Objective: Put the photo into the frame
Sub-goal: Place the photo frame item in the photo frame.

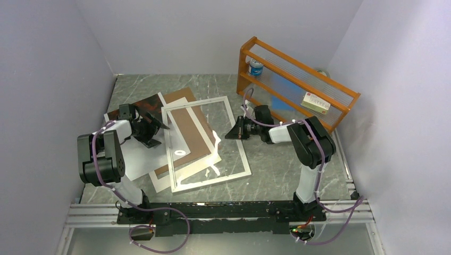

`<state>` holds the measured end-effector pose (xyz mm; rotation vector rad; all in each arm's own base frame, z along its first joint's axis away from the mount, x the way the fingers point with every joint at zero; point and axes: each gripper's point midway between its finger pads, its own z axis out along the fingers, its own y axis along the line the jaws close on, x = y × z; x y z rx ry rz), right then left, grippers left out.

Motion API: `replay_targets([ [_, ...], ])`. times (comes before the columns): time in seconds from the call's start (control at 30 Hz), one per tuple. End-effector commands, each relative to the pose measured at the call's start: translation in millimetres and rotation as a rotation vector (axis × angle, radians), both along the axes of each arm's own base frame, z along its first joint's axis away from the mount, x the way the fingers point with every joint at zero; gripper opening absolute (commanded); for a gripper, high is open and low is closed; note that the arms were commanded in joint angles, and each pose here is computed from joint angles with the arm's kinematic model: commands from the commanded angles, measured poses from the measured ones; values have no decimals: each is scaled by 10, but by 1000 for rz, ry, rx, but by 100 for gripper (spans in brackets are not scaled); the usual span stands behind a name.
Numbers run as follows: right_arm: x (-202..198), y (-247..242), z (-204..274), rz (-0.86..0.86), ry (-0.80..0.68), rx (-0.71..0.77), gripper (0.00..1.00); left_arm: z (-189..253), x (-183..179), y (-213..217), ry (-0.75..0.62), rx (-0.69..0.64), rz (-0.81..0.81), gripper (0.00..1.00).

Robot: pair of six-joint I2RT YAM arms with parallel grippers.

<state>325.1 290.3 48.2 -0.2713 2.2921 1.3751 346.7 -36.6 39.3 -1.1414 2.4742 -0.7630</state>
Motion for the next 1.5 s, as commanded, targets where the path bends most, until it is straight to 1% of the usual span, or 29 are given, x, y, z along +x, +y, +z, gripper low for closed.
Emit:
replay_targets([
  [0.0,138,107,220,51,-100,43,0,-62,49,-1,-5,4,-28,85],
  [0.2,202,128,252,48,-118,45,0,-79,35,-27,-2,-7,-40,84],
  [0.43,117,141,241,79,-83,54,0,-105,7,-35,1,-12,-37,83],
  [0.53,77,135,225,90,-58,46,0,-100,19,-30,-2,-7,-38,85],
  [0.67,39,133,193,100,-22,29,0,-58,72,-34,-23,-12,-42,91],
  [0.73,36,150,148,109,5,4,4,-40,104,-40,-34,-19,-45,92],
  [0.8,67,156,173,93,-6,-14,9,-19,128,-54,-46,-26,-51,92],
  [0.93,136,160,238,72,-1,-32,13,54,158,-64,-66,-31,-58,93],
  [1.07,156,163,271,65,11,-46,22,184,184,-59,-93,-27,-58,94],
  [1.1,163,165,275,63,11,-53,26,215,184,-55,-97,-22,-56,94],
  [1.17,186,158,281,50,10,-68,36,278,188,-31,-107,-7,-51,94],
  [1.27,223,121,300,16,-1,-102,54,370,188,12,-116,23,-45,94],
  [1.37,242,104,345,-3,-6,-123,65,444,182,44,-127,49,-44,94],
  [1.47,292,54,343,-45,12,-177,75,500,173,53,-127,59,-44,94],
])
